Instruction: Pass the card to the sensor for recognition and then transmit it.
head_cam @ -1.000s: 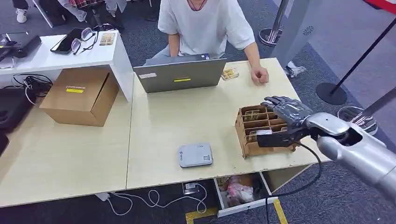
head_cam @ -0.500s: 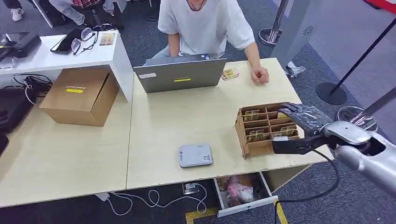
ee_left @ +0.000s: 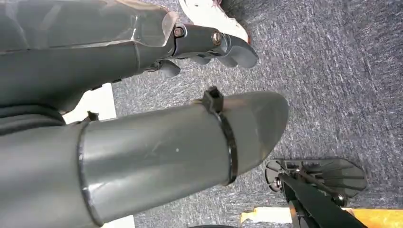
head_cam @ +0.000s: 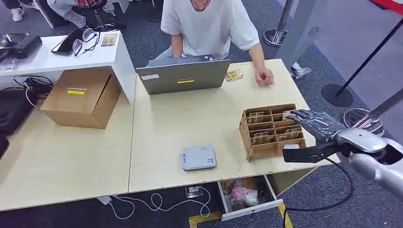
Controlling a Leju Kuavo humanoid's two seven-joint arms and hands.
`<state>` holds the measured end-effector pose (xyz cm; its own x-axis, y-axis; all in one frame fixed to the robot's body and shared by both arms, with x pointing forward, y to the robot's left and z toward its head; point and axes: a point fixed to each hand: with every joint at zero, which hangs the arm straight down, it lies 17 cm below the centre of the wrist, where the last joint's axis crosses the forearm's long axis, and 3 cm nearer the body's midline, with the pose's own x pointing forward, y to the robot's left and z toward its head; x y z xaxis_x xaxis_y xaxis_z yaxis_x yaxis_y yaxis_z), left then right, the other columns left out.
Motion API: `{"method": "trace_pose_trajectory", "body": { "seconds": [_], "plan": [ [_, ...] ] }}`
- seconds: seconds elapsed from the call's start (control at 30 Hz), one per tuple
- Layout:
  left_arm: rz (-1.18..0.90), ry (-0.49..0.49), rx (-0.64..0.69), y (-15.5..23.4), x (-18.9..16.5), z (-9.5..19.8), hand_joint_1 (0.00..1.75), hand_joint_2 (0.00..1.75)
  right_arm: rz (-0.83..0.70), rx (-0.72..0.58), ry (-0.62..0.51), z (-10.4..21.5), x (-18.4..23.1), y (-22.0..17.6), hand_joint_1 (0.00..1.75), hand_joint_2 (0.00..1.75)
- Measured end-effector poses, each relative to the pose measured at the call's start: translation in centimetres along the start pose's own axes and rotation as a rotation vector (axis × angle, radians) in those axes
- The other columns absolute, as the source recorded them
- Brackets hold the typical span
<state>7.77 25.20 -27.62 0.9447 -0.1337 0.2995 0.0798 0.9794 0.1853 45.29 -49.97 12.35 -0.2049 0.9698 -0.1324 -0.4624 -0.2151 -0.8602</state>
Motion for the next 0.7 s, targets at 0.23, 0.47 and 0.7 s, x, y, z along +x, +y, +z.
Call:
{"method": "trace_pose_trajectory", "body": {
  "seconds": [0.23, 0.47, 0.7],
  "plan": [
    [0.004, -0.003, -0.004, 0.0, 0.0, 0.0, 0.0, 0.0, 0.024, 0.01, -0.021, -0.3, 0.6, -0.4, 0.0, 1.75],
    [0.001, -0.005, -0.004, 0.2, 0.0, 0.0, 0.0, 0.0, 0.03, 0.001, -0.034, -1.0, 1.1, -1.6, 0.0, 1.75],
    [-0.001, -0.006, -0.007, 0.3, 0.0, -0.1, 0.0, 0.0, 0.031, 0.002, -0.05, -2.5, 2.1, -2.6, 0.02, 1.75]
  ]
}}
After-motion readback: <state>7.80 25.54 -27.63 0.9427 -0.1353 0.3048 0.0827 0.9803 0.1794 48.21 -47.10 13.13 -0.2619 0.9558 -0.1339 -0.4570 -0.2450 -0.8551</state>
